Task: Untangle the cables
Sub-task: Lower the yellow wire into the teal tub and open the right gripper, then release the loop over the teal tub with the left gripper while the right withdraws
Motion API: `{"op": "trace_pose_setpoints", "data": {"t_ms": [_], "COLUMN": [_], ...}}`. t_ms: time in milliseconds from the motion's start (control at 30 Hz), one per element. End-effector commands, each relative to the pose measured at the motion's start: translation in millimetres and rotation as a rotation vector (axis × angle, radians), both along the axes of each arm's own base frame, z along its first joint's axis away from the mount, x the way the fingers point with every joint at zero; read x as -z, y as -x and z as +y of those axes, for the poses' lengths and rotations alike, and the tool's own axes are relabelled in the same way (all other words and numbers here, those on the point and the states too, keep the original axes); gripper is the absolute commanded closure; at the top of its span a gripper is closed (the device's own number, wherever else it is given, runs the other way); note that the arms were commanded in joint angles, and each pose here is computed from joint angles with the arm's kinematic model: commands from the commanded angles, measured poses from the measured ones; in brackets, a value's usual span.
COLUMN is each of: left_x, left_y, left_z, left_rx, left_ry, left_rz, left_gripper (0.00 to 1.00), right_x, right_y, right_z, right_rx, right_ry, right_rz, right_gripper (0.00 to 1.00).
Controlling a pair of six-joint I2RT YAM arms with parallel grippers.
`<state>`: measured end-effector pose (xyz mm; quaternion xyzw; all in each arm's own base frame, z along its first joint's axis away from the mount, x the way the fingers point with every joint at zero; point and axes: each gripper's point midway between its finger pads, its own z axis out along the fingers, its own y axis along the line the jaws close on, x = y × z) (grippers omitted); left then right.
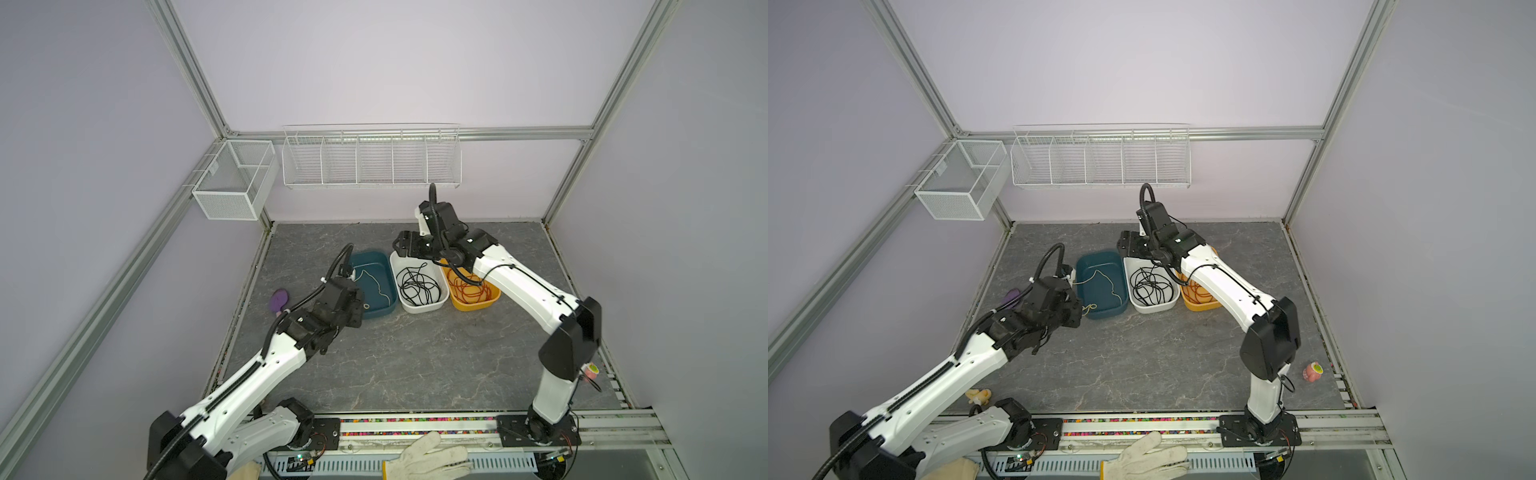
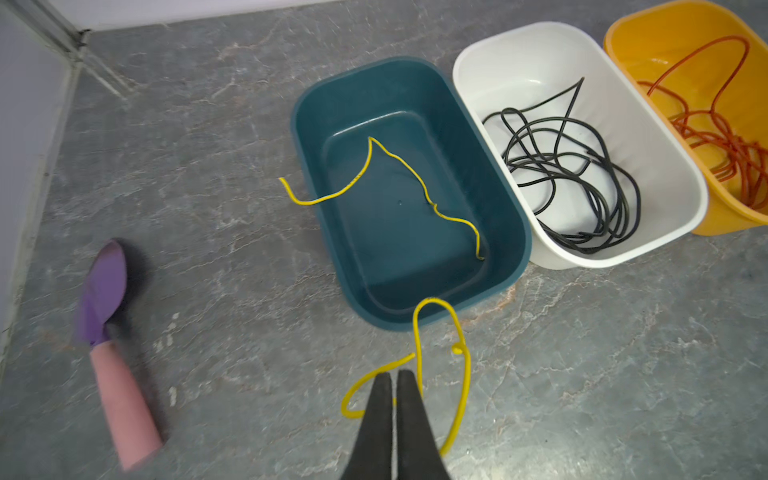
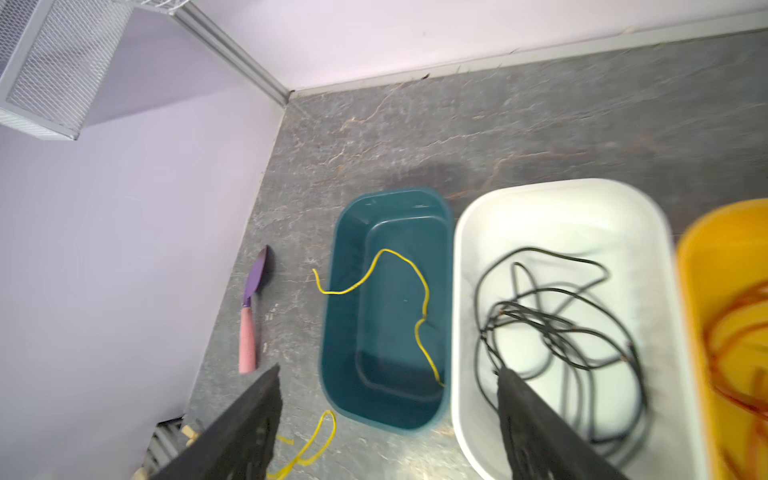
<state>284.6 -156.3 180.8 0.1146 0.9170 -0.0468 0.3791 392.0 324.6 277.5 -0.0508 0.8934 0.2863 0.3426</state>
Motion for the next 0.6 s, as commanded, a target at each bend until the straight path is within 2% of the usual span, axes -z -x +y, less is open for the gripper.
{"op": "trace_pose_setpoints", "data": {"t_ms": [0,133,167,267,333,367,500,567], "left_x": [-6,7,9,18,24,26,32,26], "left_y": [-31,-54,-60,-73,-79,-81,-86,-89], "left_z": [-18,-23,-24,-27,-28,-29,-26,-23], "left_rx": [0.03,0.011,0.008,0.002,-0.001,-0.003,-0.01,-0.019], "left_ry": [-0.02,-0.099,-0.115,-0.149,-0.171,-0.177,-0.21,-0.232], "left_rz": [-0.026,0.001,-0.001,0.01,0.026,0.031,0.033,0.03], "left_gripper": [1.0,1.0,1.0,1.0,0.98,0.9,0.44,0.32], "right_x": [-20,-34,-36,-33,-24,-18,1,7], "right_y": [19,52,61,87,102,110,140,153], "right_z": [-26,-68,-79,-107,-128,-139,-185,-204], "right_rx": [0.0,0.027,0.033,0.042,0.061,0.074,0.148,0.191], "right_ry": [0.013,0.036,0.045,0.092,0.138,0.166,0.251,0.255], "right_rz": [-0.102,-0.176,-0.192,-0.21,-0.214,-0.214,-0.236,-0.249], "right_gripper": [0.12,0.01,0.02,0.11,0.12,0.12,0.11,0.11]}}
